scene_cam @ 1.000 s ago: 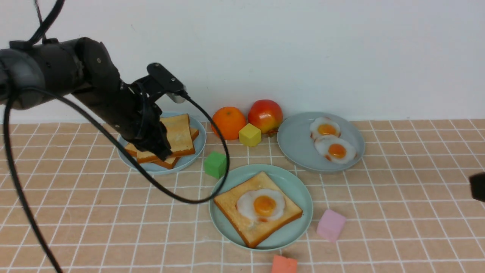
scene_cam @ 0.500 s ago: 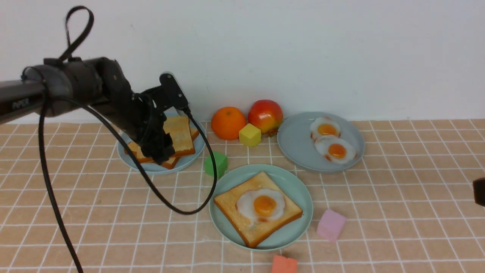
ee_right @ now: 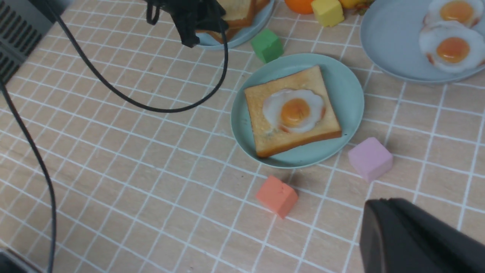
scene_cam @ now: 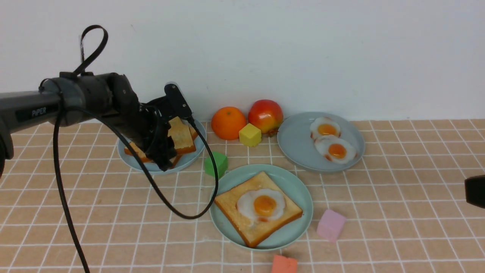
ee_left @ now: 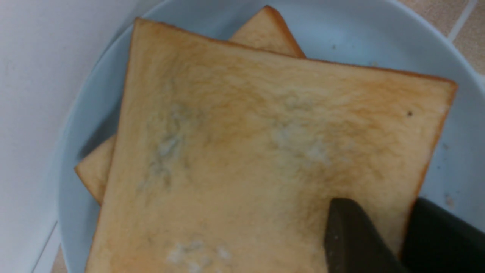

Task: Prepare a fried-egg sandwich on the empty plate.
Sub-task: Use the left arm to grab a slice of bread, then use the left arm to place a slice of bread on the fried egg in the middle

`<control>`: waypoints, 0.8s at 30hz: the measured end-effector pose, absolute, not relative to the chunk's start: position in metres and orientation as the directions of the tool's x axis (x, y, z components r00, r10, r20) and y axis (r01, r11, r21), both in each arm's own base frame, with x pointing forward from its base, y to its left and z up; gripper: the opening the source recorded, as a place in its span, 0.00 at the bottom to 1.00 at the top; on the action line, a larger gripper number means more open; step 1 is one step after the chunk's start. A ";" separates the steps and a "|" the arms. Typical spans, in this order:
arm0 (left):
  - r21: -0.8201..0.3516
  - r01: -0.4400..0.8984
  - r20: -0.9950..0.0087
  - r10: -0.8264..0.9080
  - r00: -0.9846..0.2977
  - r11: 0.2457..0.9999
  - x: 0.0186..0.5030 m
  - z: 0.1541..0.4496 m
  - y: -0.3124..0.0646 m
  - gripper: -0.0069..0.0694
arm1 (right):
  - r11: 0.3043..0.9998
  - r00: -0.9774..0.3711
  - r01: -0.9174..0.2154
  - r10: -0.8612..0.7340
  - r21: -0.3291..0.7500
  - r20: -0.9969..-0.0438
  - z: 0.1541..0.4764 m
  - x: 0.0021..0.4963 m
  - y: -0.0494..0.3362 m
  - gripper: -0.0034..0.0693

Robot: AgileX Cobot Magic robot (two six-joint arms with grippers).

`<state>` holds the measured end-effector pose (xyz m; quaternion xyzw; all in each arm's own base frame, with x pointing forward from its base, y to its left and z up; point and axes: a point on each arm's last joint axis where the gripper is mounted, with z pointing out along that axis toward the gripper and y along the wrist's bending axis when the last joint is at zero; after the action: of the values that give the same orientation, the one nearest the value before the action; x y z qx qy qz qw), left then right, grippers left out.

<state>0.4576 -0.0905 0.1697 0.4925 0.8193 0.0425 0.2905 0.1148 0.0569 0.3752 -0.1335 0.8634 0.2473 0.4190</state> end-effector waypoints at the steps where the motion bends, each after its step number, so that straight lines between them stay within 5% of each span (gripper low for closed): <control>1: 0.356 0.783 -0.435 0.832 -0.344 0.510 0.457 0.172 -0.091 0.27 | 0.839 -0.615 -0.439 -0.019 0.322 -0.789 0.375 0.115 0.057 0.06; 6: 0.368 0.765 -0.467 0.816 -0.340 0.529 0.452 0.195 -0.092 0.21 | 0.822 -0.612 -0.450 0.001 0.349 -0.791 0.378 0.110 0.059 0.06; 10: 0.183 0.667 -0.605 0.618 -0.502 0.722 0.429 0.250 -0.102 0.20 | 0.823 -0.585 -0.463 -0.007 0.327 -0.811 0.382 0.100 0.057 0.07; 13: 0.071 0.619 -0.641 0.511 -0.572 0.782 0.404 0.280 -0.130 0.20 | 0.834 -0.567 -0.473 -0.040 0.286 -0.822 0.382 0.088 0.054 0.07; 18: 0.050 0.639 -0.593 0.538 -0.599 0.767 0.353 0.291 -0.197 0.19 | 0.842 -0.547 -0.484 -0.079 0.238 -0.834 0.383 0.073 0.050 0.07; 24: 0.182 0.679 -0.484 0.665 -0.568 0.712 0.297 0.266 -0.275 0.19 | 0.846 -0.518 -0.494 -0.103 0.199 -0.849 0.384 0.057 0.047 0.07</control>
<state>0.2966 -0.2750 0.2661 0.3794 0.8854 -0.0124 0.2683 0.0571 0.0466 0.3836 -0.1767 0.8447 0.2136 0.4579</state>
